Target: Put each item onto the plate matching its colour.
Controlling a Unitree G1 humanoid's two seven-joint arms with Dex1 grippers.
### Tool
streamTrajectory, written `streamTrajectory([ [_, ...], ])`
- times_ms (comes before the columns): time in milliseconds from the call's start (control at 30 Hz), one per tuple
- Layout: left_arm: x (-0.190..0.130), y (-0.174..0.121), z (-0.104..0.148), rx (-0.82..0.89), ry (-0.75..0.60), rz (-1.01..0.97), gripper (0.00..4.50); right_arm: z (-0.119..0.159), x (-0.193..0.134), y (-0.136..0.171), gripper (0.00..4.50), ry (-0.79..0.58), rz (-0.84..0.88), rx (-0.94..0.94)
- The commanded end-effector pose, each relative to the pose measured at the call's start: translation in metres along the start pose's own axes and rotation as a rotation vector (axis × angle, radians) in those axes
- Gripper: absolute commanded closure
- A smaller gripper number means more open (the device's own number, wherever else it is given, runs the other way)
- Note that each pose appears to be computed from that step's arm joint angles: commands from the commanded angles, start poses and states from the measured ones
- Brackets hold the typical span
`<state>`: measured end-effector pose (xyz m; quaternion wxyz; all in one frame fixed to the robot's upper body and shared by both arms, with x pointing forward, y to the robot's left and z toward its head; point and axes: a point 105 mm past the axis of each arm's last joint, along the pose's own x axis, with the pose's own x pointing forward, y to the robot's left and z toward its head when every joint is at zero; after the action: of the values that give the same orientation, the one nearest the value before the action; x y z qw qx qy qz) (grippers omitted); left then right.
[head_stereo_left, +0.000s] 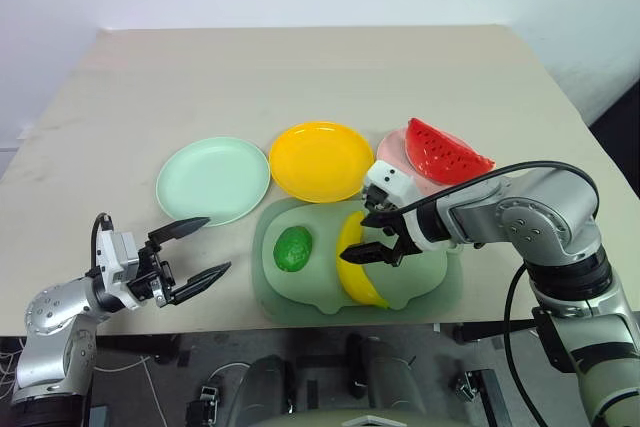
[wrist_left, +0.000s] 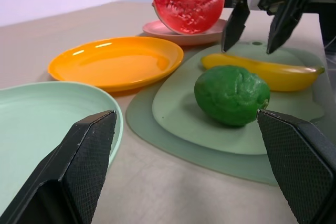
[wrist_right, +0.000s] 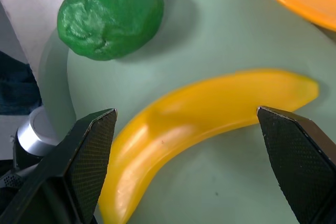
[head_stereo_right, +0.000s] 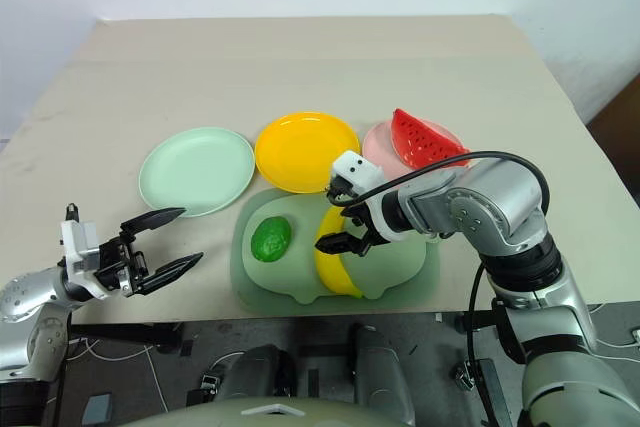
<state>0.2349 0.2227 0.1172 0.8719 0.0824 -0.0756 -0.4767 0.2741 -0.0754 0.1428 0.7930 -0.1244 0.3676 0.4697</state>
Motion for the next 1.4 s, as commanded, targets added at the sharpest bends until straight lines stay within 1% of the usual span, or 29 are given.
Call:
streamTrajectory([
  [33,-0.002,0.001,0.003,0.029,-0.007,0.001,0.0,-0.001,0.006,0.008,0.03,0.01,0.018,-0.005],
  [467,-0.005,0.002,-0.001,0.03,-0.007,-0.004,0.0,-0.002,0.024,0.012,0.03,0.037,-0.033,-0.017],
  [833,-0.002,0.002,-0.002,0.035,-0.011,-0.007,0.0,-0.002,0.03,0.012,0.03,0.054,-0.064,-0.039],
  [933,-0.002,0.003,-0.002,0.036,-0.013,-0.007,0.0,-0.004,0.031,0.011,0.55,0.069,-0.079,-0.046],
  [1033,0.0,0.003,-0.001,0.039,-0.016,-0.009,0.0,-0.008,0.032,0.008,1.51,0.083,-0.09,-0.047],
  [1067,0.001,0.003,0.0,0.04,-0.017,-0.009,0.0,-0.009,0.032,0.007,1.94,0.088,-0.094,-0.045],
  [1167,0.003,0.002,0.002,0.04,-0.019,-0.009,0.0,-0.014,0.031,0.003,2.83,0.107,-0.112,-0.039],
  [1200,0.004,0.002,0.002,0.04,-0.02,-0.009,0.0,-0.015,0.031,0.001,2.89,0.11,-0.117,-0.035],
  [1400,0.005,0.001,0.003,0.037,-0.022,-0.008,0.0,-0.014,0.026,-0.006,2.89,0.106,-0.124,-0.009],
])
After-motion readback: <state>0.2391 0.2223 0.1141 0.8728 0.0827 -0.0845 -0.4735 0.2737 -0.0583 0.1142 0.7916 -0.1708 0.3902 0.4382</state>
